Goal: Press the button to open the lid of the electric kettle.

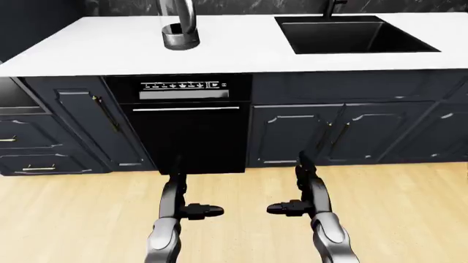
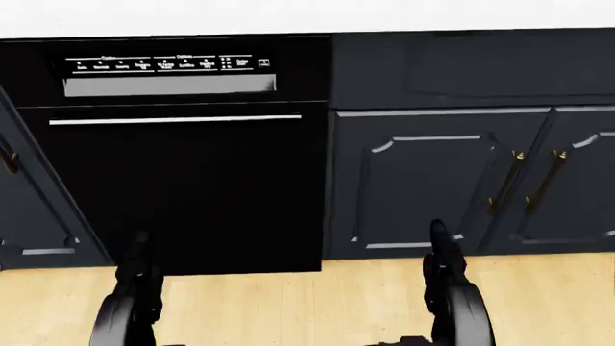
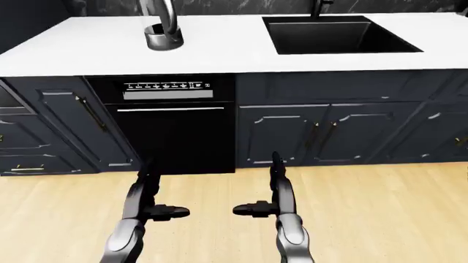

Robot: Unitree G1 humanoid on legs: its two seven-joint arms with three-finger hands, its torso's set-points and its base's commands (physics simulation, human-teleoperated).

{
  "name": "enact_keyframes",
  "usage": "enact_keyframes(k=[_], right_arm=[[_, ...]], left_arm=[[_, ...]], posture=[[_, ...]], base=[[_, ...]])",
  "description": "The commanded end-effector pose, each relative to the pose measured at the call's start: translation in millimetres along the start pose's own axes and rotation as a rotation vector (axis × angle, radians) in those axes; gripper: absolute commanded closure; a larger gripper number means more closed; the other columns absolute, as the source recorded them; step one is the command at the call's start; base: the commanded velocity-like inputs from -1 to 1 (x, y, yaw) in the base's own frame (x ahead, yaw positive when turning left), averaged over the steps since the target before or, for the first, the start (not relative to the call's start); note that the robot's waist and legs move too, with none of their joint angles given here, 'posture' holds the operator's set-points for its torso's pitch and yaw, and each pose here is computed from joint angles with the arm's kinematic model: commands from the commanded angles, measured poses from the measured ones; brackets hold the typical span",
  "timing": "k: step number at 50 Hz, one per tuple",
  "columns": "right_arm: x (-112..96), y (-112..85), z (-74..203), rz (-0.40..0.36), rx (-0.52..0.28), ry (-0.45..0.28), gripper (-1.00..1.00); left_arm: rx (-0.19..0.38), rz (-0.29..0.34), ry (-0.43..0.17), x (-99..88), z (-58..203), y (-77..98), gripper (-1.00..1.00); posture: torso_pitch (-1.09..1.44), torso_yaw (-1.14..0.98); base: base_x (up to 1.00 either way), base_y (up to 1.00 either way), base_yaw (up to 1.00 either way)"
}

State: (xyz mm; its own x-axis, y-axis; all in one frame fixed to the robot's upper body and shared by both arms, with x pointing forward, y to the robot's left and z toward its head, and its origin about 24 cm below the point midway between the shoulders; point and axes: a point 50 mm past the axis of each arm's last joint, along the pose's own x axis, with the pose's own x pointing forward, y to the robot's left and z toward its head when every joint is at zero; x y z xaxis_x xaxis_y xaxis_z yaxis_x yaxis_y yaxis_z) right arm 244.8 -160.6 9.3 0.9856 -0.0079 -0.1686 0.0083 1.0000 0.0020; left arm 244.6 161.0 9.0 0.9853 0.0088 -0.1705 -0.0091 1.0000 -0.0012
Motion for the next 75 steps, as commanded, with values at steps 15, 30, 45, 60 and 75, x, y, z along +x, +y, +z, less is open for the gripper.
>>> enact_keyframes(k=[15, 30, 45, 60, 75], right_arm=[[-4.7, 5.8, 45.6, 0.003, -0.037, -0.194, -1.00], [-4.6, -27.2, 133.8, -0.070, 0.006, -0.341, -1.00], [-4.6, -69.3, 186.0, -0.185, -0.006, -0.439, -1.00], [-14.1, -97.1, 222.5, -0.254, -0.030, -0.502, -1.00], [-21.4, -117.3, 241.7, -0.306, -0.057, -0.545, -1.00]], left_arm=[[-0.006, -0.056, -0.150, 2.5, 41.1, -6.0, -1.00], [0.023, -0.005, -0.297, -19.4, 121.1, 15.7, -1.00], [0.057, 0.118, -0.432, -50.6, 184.5, 55.7, -1.00], [0.100, 0.216, -0.479, -74.7, 210.9, 80.7, -1.00], [0.054, 0.275, -0.547, -100.9, 230.1, 107.1, -1.00]], posture=[[0.00, 0.00], [0.00, 0.00], [0.00, 0.00], [0.00, 0.00], [0.00, 0.00]], base=[[0.00, 0.00, 0.00], [0.00, 0.00, 0.00], [0.00, 0.00, 0.00], [0.00, 0.00, 0.00], [0.00, 0.00, 0.00]])
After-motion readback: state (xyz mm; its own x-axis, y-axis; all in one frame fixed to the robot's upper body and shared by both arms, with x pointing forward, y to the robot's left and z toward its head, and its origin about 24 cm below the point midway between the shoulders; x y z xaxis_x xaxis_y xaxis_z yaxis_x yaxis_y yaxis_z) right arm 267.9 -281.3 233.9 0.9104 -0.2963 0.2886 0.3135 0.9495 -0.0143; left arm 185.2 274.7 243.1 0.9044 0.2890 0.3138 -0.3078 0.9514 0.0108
